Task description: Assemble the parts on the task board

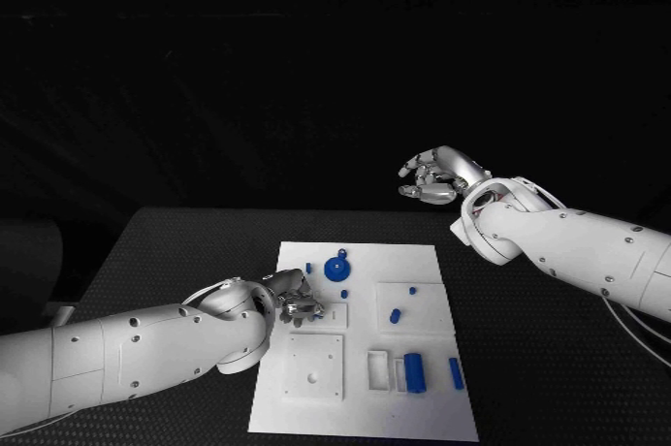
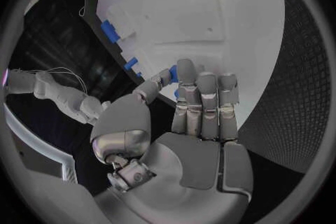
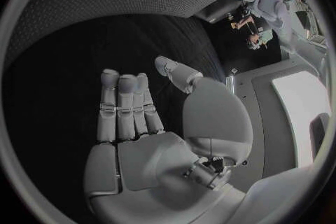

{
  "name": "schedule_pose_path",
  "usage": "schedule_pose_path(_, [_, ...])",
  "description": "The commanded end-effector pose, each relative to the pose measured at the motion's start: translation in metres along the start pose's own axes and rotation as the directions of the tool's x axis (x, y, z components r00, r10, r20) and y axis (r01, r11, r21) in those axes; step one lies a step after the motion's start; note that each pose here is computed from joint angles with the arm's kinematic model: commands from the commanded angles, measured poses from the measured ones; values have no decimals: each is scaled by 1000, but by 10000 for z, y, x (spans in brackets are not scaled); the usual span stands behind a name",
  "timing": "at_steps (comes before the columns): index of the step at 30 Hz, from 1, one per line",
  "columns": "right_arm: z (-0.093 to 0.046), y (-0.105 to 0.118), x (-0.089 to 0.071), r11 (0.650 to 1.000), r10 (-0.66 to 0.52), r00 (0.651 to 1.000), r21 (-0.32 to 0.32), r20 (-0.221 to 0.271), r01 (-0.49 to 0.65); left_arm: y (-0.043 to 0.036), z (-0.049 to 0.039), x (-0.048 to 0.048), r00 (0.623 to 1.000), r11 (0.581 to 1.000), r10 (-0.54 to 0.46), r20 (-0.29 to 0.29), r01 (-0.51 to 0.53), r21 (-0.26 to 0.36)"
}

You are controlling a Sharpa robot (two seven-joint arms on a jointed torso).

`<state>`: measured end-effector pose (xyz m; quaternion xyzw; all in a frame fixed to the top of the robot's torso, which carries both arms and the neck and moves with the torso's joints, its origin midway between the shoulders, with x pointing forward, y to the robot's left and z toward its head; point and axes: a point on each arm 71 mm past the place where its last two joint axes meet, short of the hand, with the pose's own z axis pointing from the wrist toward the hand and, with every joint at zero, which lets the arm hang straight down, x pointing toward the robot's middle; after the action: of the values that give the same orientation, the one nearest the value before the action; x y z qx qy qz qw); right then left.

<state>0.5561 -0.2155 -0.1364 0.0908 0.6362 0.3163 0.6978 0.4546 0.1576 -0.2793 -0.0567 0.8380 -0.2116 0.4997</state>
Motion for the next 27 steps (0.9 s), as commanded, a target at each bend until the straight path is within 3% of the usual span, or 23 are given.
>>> schedule_pose_path(1, [1,9,10,1000,0,1000,-10,-9,0,18,3,20,1000,1000,15,-19,-16,-10])
schedule_pose_path(27, [0,8,20,1000,0,1000,-10,-12,0,5,-18,38,999,1000,-24,-41,24,-10])
